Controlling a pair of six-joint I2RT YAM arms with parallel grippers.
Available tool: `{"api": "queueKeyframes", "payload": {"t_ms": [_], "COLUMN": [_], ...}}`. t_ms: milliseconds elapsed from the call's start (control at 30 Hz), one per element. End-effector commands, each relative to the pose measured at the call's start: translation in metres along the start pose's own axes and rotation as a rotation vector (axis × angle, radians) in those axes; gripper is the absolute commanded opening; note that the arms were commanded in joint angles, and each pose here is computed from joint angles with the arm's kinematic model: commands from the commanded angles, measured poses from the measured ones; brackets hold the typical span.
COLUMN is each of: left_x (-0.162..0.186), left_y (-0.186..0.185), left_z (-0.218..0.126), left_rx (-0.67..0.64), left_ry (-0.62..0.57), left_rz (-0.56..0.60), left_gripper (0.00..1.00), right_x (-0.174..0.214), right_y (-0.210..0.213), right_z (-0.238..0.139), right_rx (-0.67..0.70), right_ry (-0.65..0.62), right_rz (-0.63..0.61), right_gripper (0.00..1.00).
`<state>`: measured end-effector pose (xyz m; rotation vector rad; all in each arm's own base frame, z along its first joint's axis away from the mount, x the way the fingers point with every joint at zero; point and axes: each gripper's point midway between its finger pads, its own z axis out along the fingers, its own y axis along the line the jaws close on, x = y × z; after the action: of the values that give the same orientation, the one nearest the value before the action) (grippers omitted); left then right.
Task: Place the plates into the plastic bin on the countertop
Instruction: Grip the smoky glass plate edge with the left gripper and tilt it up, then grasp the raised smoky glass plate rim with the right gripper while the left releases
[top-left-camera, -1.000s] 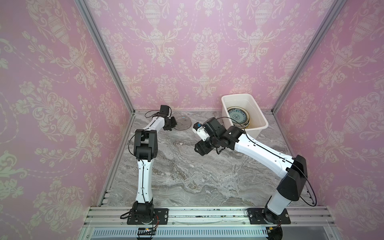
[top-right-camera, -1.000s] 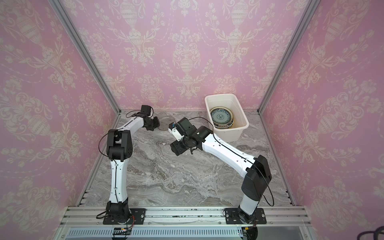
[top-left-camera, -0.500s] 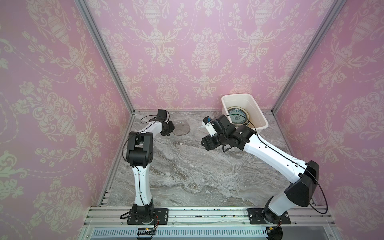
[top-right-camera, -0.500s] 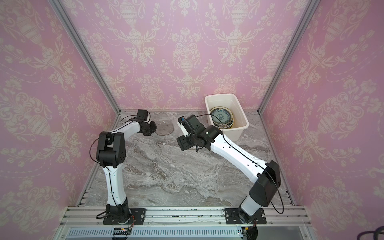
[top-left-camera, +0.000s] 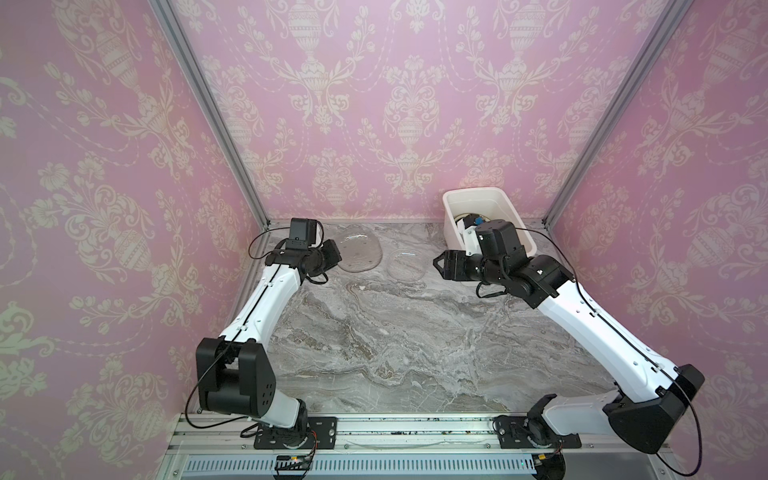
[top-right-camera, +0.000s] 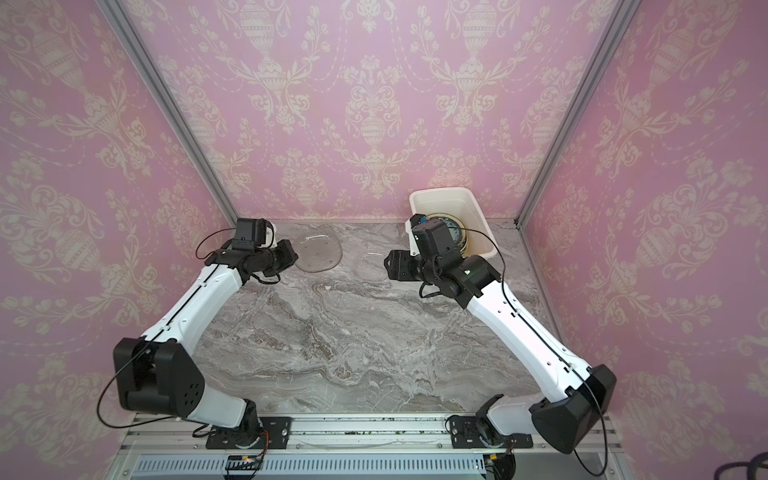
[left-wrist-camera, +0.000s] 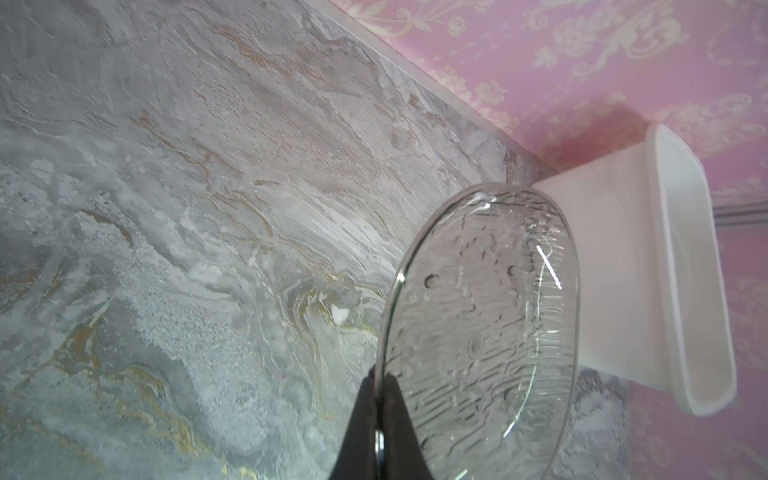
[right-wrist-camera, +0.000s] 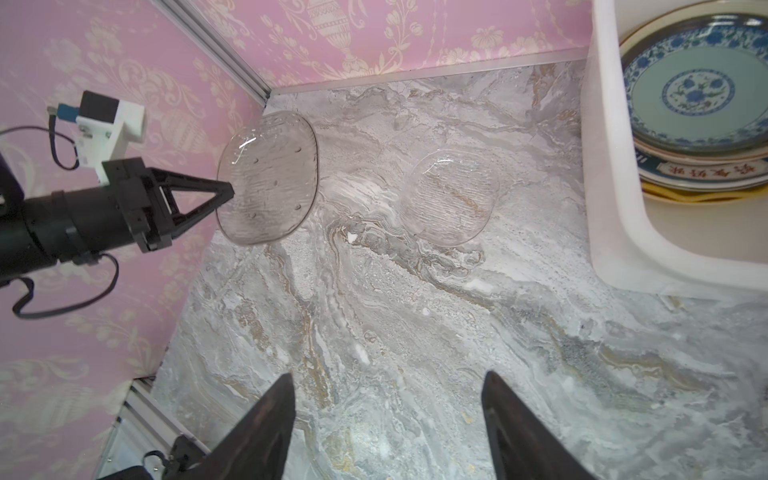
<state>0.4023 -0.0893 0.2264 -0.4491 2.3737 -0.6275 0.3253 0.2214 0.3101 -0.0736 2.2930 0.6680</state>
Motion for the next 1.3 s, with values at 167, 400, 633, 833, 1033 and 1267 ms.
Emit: {"api": "queueKeyframes", "payload": {"t_ms": [167,400,633,833,1033,1267], "left_x": [0.068,0.082,0.097,0.095,0.093,0.088], "left_y": [-0.042,-0.058,-0.068,-0.078,-0.084,-0.088], "left_z": [-0.046,-0.070,-0.073,-0.078,-0.079,-0.077], "left_rx": [0.114,0.175,0.211,0.234,0.245,0.245], "left_ry": [0.191,0.209,0.246,0.229,0.222,0.194], "left_rz": [0.064,0.066,0.079,0.078,0.087,0.090], "left_gripper": [0.00,0.00,0.00,0.00,0.00,0.00], "right_x": [0.005,0.010,0.013,0.021,0.025,0.028], "right_y": [0.041,0.041,0.050,0.053,0.053,0.055], "right_z": [0.007,0.026,0.044,0.056,0.060,0.057], "right_rx": [-0.229,-0.238,-0.307,-0.333,-0.340,-0.327], "right_ry": [0.121,0.154,0.178,0.217,0.225,0.242], "right_rz": [0.129,0.175,0.241,0.277,0.302,0.298], "right_gripper": [0.60,0.54,0.49,0.41,0.17,0.00]}}
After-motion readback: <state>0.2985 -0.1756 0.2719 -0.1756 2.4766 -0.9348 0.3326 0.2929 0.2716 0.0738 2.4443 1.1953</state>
